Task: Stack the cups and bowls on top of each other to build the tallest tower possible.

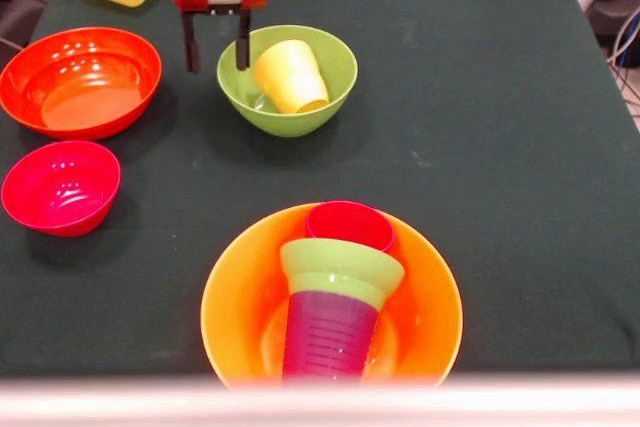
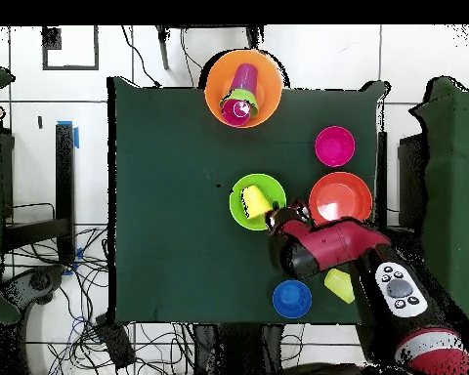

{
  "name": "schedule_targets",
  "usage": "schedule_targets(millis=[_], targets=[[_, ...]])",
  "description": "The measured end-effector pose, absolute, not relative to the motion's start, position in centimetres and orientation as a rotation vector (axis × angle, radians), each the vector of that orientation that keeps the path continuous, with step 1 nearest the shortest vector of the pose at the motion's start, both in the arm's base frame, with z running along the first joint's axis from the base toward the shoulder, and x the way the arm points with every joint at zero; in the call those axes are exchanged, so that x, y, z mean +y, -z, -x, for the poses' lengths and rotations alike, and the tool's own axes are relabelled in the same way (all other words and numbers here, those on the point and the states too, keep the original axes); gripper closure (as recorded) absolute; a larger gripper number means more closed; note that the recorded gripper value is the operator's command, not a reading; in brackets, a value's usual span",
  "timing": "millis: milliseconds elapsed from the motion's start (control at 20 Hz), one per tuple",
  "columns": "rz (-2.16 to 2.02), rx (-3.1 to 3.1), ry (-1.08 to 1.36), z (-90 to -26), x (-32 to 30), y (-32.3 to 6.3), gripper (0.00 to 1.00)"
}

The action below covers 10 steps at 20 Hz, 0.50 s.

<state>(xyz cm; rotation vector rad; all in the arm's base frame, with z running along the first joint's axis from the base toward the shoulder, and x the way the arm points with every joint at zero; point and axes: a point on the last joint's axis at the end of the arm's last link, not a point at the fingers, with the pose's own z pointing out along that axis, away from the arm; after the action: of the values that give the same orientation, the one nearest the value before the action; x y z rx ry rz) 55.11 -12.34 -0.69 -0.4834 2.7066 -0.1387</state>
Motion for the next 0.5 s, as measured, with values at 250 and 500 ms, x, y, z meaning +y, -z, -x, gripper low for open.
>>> schedule_targets(millis=[250, 500], targets=[[0.453, 2.678, 0.101, -52.4, -13.1, 2.8, 0.00], [0.423, 2.709, 0.082, -50.3, -13.8, 4.2, 0.00]])
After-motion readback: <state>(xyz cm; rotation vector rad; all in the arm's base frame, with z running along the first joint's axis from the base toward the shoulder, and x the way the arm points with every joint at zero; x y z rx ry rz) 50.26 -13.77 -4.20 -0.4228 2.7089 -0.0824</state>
